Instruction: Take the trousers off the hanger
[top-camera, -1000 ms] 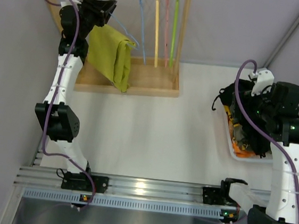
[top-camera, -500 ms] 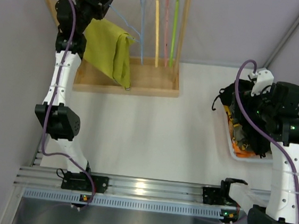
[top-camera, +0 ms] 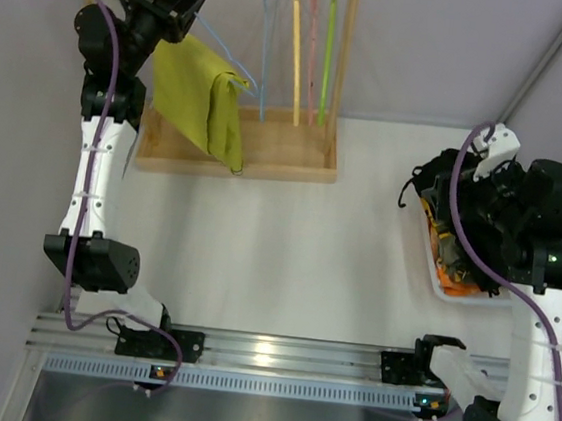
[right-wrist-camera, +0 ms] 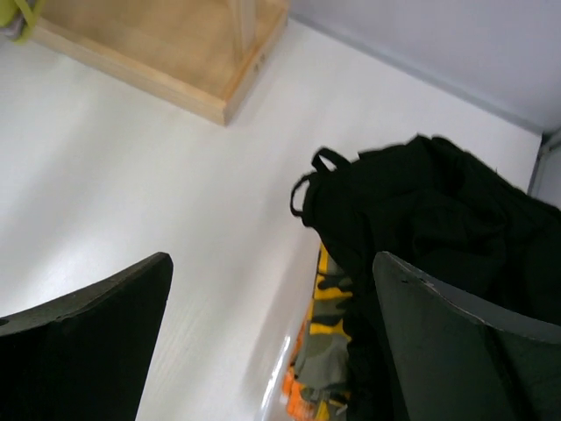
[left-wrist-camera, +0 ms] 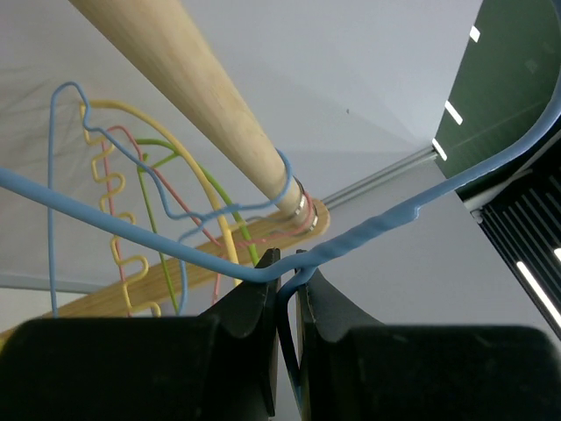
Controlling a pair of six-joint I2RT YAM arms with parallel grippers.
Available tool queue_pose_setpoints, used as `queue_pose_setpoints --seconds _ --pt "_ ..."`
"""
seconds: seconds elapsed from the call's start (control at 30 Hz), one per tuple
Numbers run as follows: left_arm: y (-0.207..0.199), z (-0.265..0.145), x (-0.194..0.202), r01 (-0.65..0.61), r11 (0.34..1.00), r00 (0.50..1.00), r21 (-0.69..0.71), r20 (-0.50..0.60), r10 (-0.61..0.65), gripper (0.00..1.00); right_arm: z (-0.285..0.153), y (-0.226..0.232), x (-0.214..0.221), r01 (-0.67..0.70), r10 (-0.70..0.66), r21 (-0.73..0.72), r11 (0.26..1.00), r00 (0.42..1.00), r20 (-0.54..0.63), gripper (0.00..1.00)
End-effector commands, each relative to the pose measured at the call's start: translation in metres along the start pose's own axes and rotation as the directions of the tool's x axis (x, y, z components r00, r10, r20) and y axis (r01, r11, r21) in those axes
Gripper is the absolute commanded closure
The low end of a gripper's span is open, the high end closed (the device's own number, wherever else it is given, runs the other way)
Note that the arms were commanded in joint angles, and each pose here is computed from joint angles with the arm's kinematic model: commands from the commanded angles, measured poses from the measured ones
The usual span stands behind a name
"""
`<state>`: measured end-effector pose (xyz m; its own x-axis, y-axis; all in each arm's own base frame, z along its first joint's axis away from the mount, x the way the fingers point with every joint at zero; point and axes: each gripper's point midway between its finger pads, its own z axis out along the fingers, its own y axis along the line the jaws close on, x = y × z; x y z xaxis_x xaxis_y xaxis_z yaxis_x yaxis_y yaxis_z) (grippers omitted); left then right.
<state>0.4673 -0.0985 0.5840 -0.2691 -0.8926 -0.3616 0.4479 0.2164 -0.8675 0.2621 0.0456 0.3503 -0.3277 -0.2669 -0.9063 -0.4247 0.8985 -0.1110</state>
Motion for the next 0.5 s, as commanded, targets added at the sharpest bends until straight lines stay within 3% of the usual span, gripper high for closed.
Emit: queue_pose_setpoints --seconds 0.0,0.17,0.27,0.47 --pt "-0.132 -0.061 0.003 -0.110 0.950 0.994 0.292 0.048 0.101 1.00 -0.009 0.022 -0.054 0.063 -0.034 -0.103 0.993 0.966 0.258 0.01" --pt "-0.120 -0.082 0.019 -0.038 0.968 0.999 0.248 0.000 0.039 1.00 -0.014 0.042 -0.094 0.085 0.023 -0.191 0.978 0.863 0.504 0.01" --pt "-0.124 -0.098 0.025 0.000 0.970 1.000 0.245 -0.013 0.004 1.00 -0.009 0.054 -0.104 0.125 0.026 -0.224 0.966 0.822 0.569 0.01" --pt "-0.122 -0.126 0.047 0.031 0.972 0.997 0.233 -0.072 -0.014 1.00 0.017 0.102 -0.108 0.222 0.012 -0.318 0.922 0.803 0.596 0.01"
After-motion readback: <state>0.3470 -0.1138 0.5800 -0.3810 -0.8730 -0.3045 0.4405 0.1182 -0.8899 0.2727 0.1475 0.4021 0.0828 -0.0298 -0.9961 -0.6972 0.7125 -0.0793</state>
